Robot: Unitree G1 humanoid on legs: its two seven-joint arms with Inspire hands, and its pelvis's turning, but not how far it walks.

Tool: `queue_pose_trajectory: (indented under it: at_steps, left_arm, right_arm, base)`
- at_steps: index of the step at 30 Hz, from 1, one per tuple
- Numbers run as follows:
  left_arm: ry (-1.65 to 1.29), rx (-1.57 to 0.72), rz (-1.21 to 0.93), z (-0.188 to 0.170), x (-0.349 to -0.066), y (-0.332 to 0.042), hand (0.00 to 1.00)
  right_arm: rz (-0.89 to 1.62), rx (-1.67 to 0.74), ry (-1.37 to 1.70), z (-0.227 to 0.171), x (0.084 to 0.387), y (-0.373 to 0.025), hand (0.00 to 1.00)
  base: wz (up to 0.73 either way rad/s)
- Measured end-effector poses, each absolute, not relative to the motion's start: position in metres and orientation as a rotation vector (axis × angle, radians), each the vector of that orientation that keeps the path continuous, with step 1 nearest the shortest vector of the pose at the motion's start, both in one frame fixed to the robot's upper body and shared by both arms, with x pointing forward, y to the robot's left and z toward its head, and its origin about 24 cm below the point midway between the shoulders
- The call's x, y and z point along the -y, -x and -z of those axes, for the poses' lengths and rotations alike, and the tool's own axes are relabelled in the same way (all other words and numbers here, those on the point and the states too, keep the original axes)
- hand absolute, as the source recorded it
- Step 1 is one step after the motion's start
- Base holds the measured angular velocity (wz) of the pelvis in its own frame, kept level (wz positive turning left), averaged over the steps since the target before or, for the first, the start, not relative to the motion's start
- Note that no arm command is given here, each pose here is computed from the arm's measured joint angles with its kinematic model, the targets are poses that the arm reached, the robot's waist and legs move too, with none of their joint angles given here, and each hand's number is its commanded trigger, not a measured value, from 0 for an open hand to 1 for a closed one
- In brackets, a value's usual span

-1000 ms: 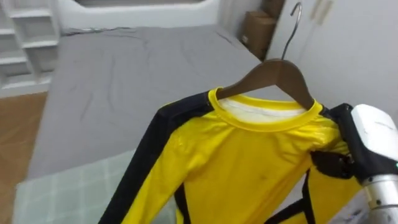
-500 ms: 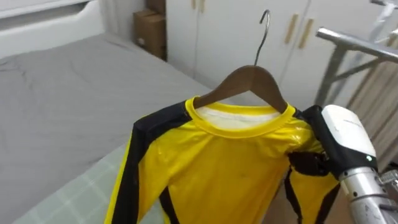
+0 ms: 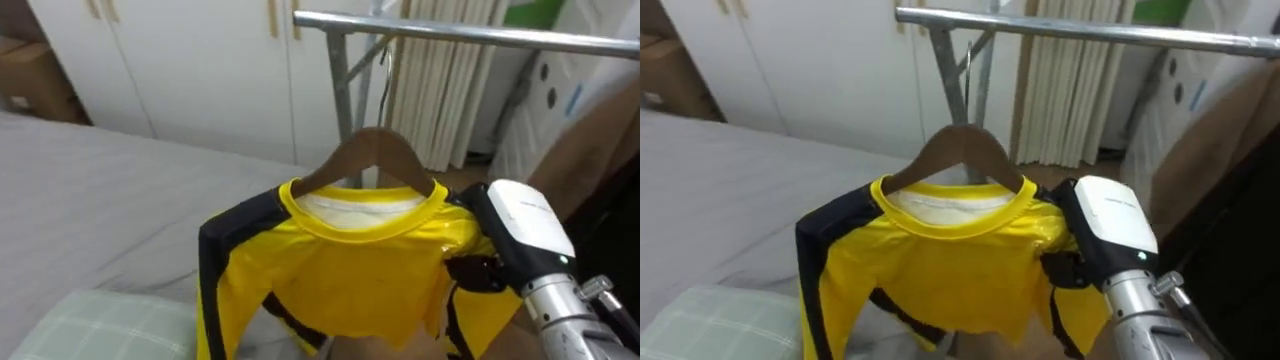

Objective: Hang clothes

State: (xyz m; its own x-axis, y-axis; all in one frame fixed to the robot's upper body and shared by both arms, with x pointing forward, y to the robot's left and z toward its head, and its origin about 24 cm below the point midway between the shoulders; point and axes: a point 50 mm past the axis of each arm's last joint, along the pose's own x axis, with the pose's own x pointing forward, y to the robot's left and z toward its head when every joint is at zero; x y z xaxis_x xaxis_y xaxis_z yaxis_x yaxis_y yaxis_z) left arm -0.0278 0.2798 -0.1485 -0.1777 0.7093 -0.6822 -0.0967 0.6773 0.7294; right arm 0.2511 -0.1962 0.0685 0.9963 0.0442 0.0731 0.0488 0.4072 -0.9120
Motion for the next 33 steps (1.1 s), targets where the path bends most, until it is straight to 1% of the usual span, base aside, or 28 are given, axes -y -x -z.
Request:
queue_pose_trajectory:
  at_steps: [2, 5, 8, 14, 21, 29, 33]
  left_arm:
    - [-0.521, -1.556, -0.787, 0.148, -0.280, 0.016, 0.00]
    - [-0.549, -1.531, -0.776, 0.148, -0.281, 0.010, 0.00]
    - [-0.559, -1.535, -0.759, 0.148, -0.279, 0.011, 0.00]
    - [-0.551, -1.608, -0.768, 0.150, -0.277, 0.028, 0.00]
    - [-0.521, -1.595, -0.797, 0.149, -0.279, 0.024, 0.00]
    - [-0.492, -1.590, -0.809, 0.149, -0.281, 0.022, 0.00]
    - [-0.495, -1.585, -0.811, 0.149, -0.281, 0.027, 0.00]
  right_arm:
    - [0.041, 0.111, 1.190, -0.079, 0.202, -0.251, 1.00]
    - [0.087, 0.147, 1.207, -0.091, 0.208, -0.253, 1.00]
    - [0.109, 0.137, 1.202, -0.092, 0.213, -0.253, 1.00]
    - [0.113, 0.133, 1.205, -0.092, 0.213, -0.253, 1.00]
    - [0.165, 0.107, 1.193, -0.096, 0.222, -0.253, 1.00]
    - [0.181, 0.154, 1.184, -0.111, 0.218, -0.263, 1.00]
    - [0.179, 0.161, 1.182, -0.113, 0.218, -0.263, 1.00]
  base:
    - [-0.42]
    - [-0.55]
    - [-0.46]
    - [-0.56]
    - [-0.06]
    - [0.00]
    - [0.02]
